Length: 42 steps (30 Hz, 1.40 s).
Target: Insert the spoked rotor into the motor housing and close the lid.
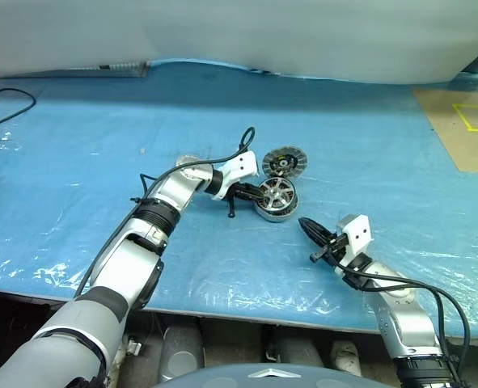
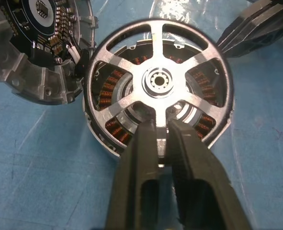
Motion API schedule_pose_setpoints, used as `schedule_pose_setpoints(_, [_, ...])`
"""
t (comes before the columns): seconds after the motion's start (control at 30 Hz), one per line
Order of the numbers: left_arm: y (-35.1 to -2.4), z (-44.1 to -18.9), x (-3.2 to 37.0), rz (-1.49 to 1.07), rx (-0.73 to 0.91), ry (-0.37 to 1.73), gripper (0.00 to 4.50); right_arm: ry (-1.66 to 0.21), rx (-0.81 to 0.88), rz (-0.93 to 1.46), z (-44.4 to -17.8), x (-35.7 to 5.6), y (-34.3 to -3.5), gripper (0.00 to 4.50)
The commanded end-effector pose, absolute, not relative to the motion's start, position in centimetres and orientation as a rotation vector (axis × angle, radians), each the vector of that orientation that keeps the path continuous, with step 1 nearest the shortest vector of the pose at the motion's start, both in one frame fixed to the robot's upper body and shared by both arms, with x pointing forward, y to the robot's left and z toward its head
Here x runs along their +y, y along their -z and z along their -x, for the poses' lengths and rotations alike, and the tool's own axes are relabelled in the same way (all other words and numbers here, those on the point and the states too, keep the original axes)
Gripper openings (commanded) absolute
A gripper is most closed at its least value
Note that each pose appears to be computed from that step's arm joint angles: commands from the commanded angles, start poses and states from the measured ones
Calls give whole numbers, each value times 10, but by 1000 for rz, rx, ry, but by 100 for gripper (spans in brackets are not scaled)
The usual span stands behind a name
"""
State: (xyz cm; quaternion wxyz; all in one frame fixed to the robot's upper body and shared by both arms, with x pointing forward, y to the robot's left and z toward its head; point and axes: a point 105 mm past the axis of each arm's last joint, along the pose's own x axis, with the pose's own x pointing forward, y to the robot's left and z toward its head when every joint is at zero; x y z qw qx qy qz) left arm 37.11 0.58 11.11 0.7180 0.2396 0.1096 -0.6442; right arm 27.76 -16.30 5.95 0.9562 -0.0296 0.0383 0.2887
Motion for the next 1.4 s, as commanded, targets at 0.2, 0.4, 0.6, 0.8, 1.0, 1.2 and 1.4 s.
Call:
schedule_pose_setpoints(0.2, [-141, -364, -2, -397, 145, 1484, 179, -577, 49, 63, -278, -166, -68, 0])
schedule_pose_setpoints(0.4, [-146, -345, 15, -226, 88, 1494, 17, -504, 71, 33, -292, -179, -74, 0])
schedule_pose_setpoints(0.6, [-128, -328, 39, -143, 0, 1368, 4, -402, 159, 147, -327, -191, -79, 0])
schedule_pose_setpoints(0.8, [-108, -306, 58, -55, -133, 1226, 4, -334, 214, 294, -372, -201, -89, 0])
schedule_pose_setpoints(1.0, [-92, -291, 65, 48, -165, 1089, 4, -352, 197, 323, -420, -204, -126, 0])
schedule_pose_setpoints(1.2, [-80, -289, 64, 9, -176, 1024, 4, -516, 147, 295, -441, -187, -155, 0])
schedule_pose_setpoints(1.4, [-74, -287, 64, -27, -176, 1001, 4, -761, 146, 205, -436, -160, -166, 0])
